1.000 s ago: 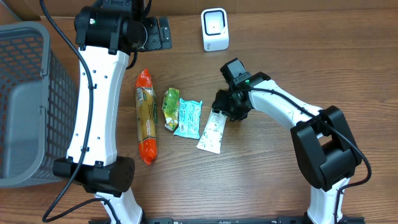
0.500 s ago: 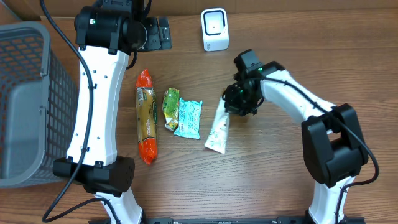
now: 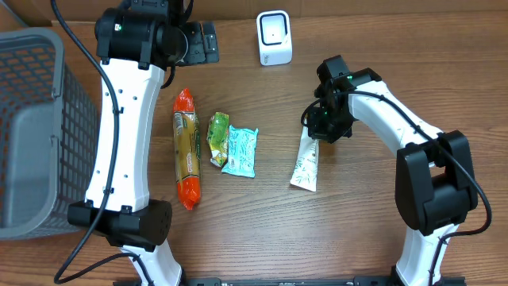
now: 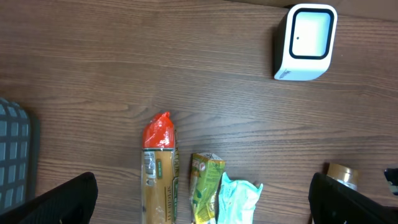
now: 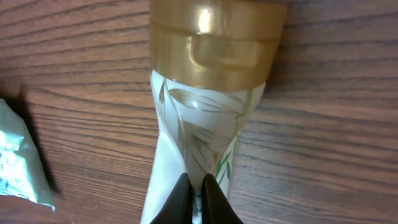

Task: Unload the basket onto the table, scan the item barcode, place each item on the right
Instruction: 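Lift the tube with the right gripper and rotate it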

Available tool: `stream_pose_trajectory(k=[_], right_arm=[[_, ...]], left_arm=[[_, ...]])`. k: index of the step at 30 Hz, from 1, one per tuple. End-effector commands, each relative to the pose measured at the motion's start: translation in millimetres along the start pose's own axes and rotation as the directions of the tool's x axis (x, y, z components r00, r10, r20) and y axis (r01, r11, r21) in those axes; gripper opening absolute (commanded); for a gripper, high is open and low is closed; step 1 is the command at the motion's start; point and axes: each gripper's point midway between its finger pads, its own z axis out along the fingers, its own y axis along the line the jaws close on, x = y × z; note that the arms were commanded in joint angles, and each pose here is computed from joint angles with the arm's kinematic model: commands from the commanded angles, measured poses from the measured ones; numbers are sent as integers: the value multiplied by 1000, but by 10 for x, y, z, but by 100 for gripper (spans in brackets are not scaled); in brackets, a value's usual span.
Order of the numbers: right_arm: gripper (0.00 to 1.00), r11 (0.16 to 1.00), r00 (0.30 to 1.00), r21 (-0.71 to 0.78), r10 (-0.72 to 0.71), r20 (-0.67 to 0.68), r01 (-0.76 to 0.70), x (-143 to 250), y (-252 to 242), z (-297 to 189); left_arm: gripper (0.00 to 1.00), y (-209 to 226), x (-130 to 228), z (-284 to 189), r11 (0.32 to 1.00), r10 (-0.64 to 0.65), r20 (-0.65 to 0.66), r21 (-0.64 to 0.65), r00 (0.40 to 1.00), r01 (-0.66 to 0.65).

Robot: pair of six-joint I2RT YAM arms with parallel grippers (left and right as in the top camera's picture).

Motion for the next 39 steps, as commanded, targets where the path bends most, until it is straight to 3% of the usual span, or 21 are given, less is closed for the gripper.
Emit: stream_pose_trajectory(k=[1,6,15,19,24,27,32,39], right_arm=[[4,981,988,-124,-139,68,146,-99,270,-285],[4,821,963,-503,-248,108,268,38,900,-644],[4,783,969,-579,-244,50,227,139,802,-416],[4,850,982,-496,-188,33,179,63,527,-305],[4,955,995,-280,-98,25,101,-56,10,-183],[5,977,997,-198,-76,22,79,-71,-188,-162],[17,995,998,-82,-62,24,63,-86,-420,-140],[22,994,1000,109,13,22,-16,-35,-795,-56]], left_arm=[[99,41,-12,13,1000,4,3,-16,1000,-4],[100,41,-12,13,1000,4,3,-16,1000,-4],[99,38,-11,13,1000,4,3,-15,1000,-4],[99,38,-10,13,1000,5,2,-15,1000,-5],[100,38,-10,13,1000,5,2,-15,1000,-5],[99,38,-11,13,1000,5,3,-15,1000,-5],[100,38,-10,13,1000,5,2,-15,1000,-5],[100,38,-10,13,1000,5,2,-15,1000,-5]])
